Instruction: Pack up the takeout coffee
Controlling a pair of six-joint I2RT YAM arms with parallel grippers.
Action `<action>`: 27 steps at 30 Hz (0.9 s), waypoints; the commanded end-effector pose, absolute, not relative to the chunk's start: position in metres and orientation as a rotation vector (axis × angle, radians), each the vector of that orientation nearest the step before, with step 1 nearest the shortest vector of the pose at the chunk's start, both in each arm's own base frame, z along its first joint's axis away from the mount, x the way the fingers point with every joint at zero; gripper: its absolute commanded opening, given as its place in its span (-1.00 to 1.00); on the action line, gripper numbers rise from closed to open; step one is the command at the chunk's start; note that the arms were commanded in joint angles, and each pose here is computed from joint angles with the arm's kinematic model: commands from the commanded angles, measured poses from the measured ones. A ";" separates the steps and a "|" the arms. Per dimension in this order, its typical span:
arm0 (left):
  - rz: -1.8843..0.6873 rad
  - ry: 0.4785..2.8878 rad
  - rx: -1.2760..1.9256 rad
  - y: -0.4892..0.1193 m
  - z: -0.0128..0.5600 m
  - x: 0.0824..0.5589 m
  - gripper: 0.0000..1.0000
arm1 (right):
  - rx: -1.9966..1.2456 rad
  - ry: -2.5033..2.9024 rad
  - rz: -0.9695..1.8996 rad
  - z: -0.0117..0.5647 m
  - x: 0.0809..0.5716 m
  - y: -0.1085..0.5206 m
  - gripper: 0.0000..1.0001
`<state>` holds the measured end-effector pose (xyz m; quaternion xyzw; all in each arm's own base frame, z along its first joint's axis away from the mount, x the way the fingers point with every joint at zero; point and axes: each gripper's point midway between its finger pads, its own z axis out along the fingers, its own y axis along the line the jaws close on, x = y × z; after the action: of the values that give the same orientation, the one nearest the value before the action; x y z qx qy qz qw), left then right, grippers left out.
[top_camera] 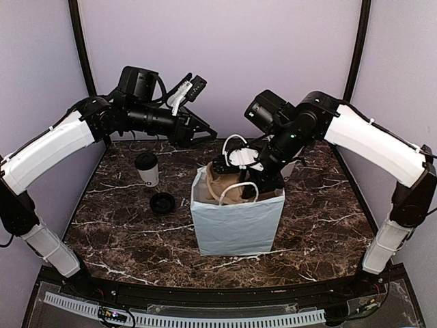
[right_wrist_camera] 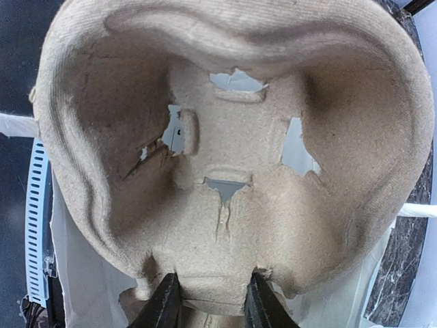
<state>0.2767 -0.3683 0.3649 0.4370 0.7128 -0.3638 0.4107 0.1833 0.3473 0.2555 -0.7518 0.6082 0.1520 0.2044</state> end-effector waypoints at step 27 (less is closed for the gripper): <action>-0.656 1.808 0.792 -0.265 0.322 0.323 0.12 | -2.294 2.060 0.051 0.171 0.188 0.291 -0.40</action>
<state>0.3243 -0.2721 0.3201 0.3291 0.7618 -0.2645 0.4914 0.1942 0.3018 0.1867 -0.7470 0.6606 0.0346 0.0659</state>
